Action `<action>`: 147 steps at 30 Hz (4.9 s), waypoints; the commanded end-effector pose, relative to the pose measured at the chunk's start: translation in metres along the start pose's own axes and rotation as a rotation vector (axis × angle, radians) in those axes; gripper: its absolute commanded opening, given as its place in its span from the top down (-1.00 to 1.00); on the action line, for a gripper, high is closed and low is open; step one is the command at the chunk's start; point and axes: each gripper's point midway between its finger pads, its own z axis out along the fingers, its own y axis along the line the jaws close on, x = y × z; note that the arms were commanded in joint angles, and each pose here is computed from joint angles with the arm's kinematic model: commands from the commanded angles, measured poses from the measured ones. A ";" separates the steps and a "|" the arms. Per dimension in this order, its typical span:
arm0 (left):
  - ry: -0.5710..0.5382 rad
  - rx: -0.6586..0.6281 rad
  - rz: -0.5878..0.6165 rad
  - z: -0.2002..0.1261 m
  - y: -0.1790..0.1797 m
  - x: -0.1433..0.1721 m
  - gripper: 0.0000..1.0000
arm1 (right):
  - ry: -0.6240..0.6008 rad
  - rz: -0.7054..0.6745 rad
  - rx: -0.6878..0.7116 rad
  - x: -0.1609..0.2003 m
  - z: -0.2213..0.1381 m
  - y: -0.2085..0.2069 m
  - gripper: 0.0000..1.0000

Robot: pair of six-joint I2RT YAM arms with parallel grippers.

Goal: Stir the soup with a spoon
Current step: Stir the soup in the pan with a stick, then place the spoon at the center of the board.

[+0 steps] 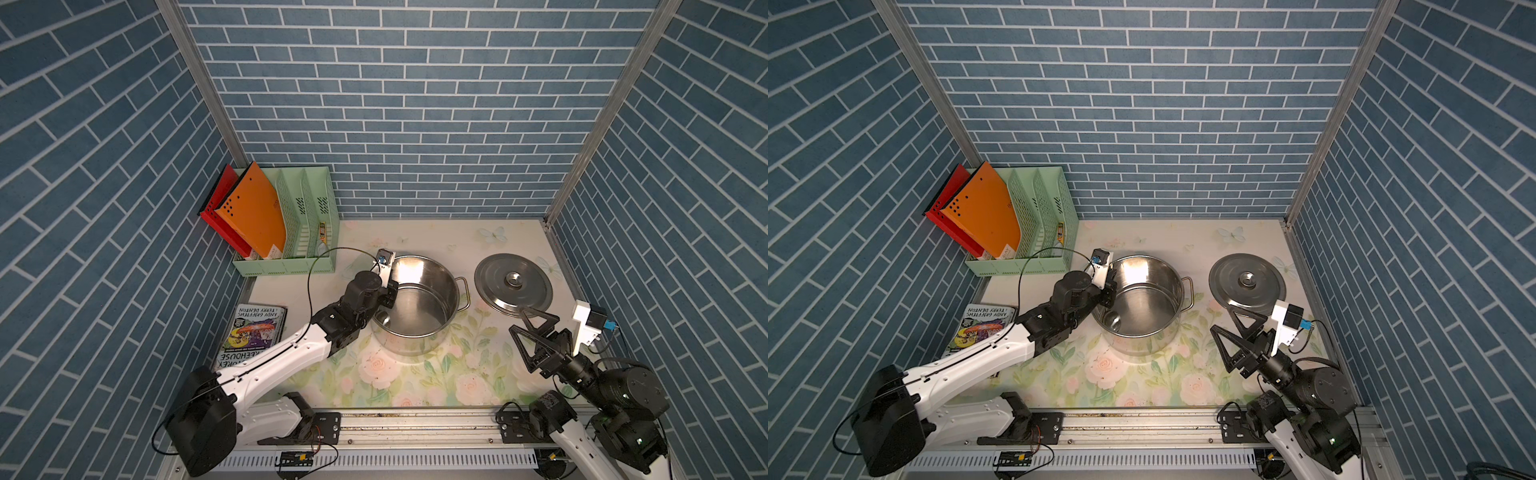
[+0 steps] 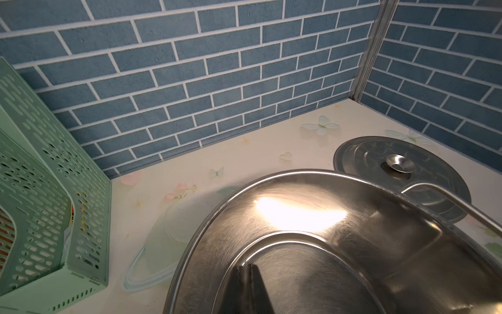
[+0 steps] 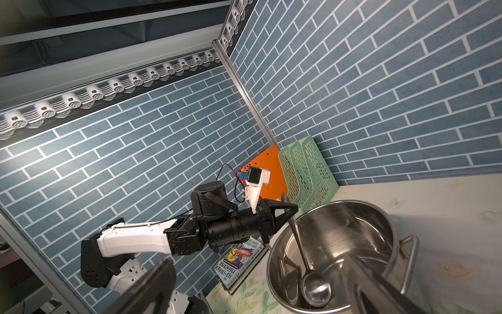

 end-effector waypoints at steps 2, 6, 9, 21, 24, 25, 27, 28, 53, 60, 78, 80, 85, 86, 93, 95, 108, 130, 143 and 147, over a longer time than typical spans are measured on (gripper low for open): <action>-0.067 0.059 -0.003 0.025 -0.017 -0.033 1.00 | -0.035 -0.024 -0.041 -0.013 -0.007 0.016 -0.99; -0.091 0.147 -0.021 0.044 -0.039 -0.048 1.00 | -0.037 -0.029 -0.033 -0.015 -0.010 0.017 -0.99; -0.113 0.251 -0.026 0.050 -0.064 -0.057 1.00 | -0.038 -0.031 -0.030 -0.015 -0.011 0.018 -0.99; -0.169 0.555 0.046 0.006 -0.130 -0.056 1.00 | -0.032 -0.034 -0.037 -0.013 -0.009 0.017 -0.99; -0.163 0.575 0.060 -0.011 -0.133 -0.047 1.00 | -0.034 -0.034 -0.039 -0.013 -0.009 0.017 -0.99; -0.160 0.573 0.060 -0.016 -0.132 -0.045 1.00 | -0.033 -0.033 -0.040 -0.013 -0.009 0.017 -0.99; -0.153 0.568 0.058 -0.026 -0.129 -0.038 1.00 | -0.035 -0.031 -0.042 -0.012 -0.010 0.017 -0.98; -0.150 0.569 0.057 -0.031 -0.127 -0.035 1.00 | -0.037 -0.032 -0.045 -0.013 -0.010 0.018 -0.98; -0.047 0.065 0.015 -0.001 -0.017 -0.019 1.00 | -0.048 -0.037 -0.052 -0.016 -0.015 0.023 -0.96; -0.143 0.224 -0.023 0.000 -0.048 -0.060 1.00 | -0.058 -0.045 -0.049 -0.021 -0.019 0.026 -0.96; -0.411 0.379 0.143 -0.071 -0.062 -0.139 1.00 | -0.061 -0.068 -0.044 -0.031 -0.017 0.032 -0.95; -0.452 0.404 0.178 -0.085 -0.065 -0.151 1.00 | -0.057 -0.071 -0.036 -0.033 -0.015 0.032 -0.95; -0.550 0.449 0.241 -0.117 -0.068 -0.173 1.00 | -0.054 -0.059 -0.033 -0.037 -0.011 0.033 -0.90; -0.567 0.456 0.255 -0.123 -0.068 -0.176 1.00 | -0.055 -0.052 -0.030 -0.038 -0.010 0.033 -0.90; -0.659 0.434 0.419 -0.146 -0.072 -0.180 1.00 | -0.017 0.052 0.020 -0.035 0.002 0.021 -0.81; -0.665 0.429 0.494 -0.148 -0.077 -0.172 1.00 | 0.001 0.083 0.030 -0.032 0.006 0.017 -0.81; -0.854 0.088 1.142 -0.176 -0.136 -0.119 1.00 | 0.041 0.542 0.142 -0.003 0.033 -0.026 -0.71; -0.918 0.130 1.563 -0.185 -0.198 -0.020 1.00 | 0.306 0.497 0.096 0.042 0.077 -0.035 -0.48; -0.967 0.215 1.601 -0.195 -0.211 0.005 1.00 | 0.541 0.392 -0.169 0.085 0.106 0.006 -0.45; -0.982 0.221 1.602 -0.198 -0.214 0.004 1.00 | 0.575 0.388 -0.228 0.097 0.110 0.017 -0.43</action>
